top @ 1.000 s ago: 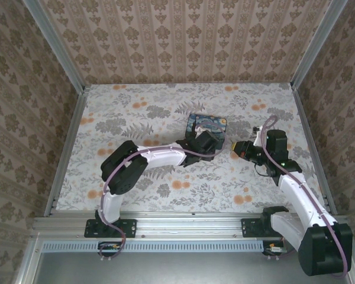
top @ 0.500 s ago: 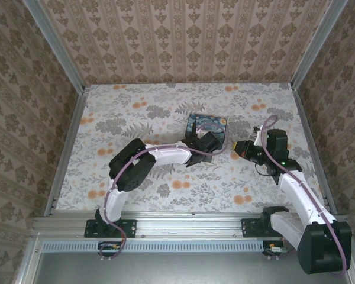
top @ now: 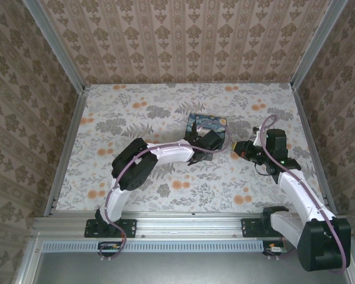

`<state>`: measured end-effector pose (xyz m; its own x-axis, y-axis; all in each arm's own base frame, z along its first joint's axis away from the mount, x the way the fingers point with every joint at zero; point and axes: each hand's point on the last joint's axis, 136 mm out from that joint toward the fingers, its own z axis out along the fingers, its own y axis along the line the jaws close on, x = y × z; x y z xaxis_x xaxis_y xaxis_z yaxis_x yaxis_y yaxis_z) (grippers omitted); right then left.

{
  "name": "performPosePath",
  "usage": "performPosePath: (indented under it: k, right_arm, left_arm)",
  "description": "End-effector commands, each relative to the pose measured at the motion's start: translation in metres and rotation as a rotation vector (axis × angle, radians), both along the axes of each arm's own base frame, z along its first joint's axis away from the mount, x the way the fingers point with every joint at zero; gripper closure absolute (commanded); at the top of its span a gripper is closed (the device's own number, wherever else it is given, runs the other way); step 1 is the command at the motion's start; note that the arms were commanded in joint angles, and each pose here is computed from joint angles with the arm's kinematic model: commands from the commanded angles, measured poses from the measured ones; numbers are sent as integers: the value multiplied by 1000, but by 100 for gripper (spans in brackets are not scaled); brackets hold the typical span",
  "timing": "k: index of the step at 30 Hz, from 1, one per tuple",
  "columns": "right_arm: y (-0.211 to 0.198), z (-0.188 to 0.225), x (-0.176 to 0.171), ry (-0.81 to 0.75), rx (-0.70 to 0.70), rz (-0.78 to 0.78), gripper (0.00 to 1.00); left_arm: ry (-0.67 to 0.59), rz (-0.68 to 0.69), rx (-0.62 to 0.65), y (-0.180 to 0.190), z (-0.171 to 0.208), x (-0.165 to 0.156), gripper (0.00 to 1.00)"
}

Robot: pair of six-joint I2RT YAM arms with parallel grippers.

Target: Unlock the padlock with the key

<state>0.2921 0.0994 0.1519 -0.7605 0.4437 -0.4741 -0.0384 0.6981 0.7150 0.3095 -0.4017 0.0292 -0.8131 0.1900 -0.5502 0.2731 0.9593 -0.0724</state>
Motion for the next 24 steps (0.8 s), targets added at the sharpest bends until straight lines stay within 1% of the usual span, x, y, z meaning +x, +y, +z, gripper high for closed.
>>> performPosePath:
  k: [1,9,11,14,15,17,21,24]
  right_arm:
    - [3,7,2,-26,10,26,100]
    - [4,3,1,-14,15,32,100]
    - [5,2,0,-11,16,36,100]
    - [5,-2,-5,4,19,42,100]
    - [6,-4,-7,9,19,45,100]
    - [5,-8,-14,24,8,49,100]
    - [5,-8,-22,24,1,54,100]
    - [11,-2,-25,18,26,74,100]
  left_arm:
    - [-2,30,36,4,-2,1,54]
    - [4,25,35,0,-1,1,62]
    - [7,13,29,-4,0,1,68]
    - [28,-5,16,-7,1,-1,80]
    - [43,-9,3,-8,3,-1,81]
    - [85,-31,-49,-11,14,-5,84]
    - [164,-77,-149,-10,50,-12,90]
    - [275,-77,-277,-4,75,-20,92]
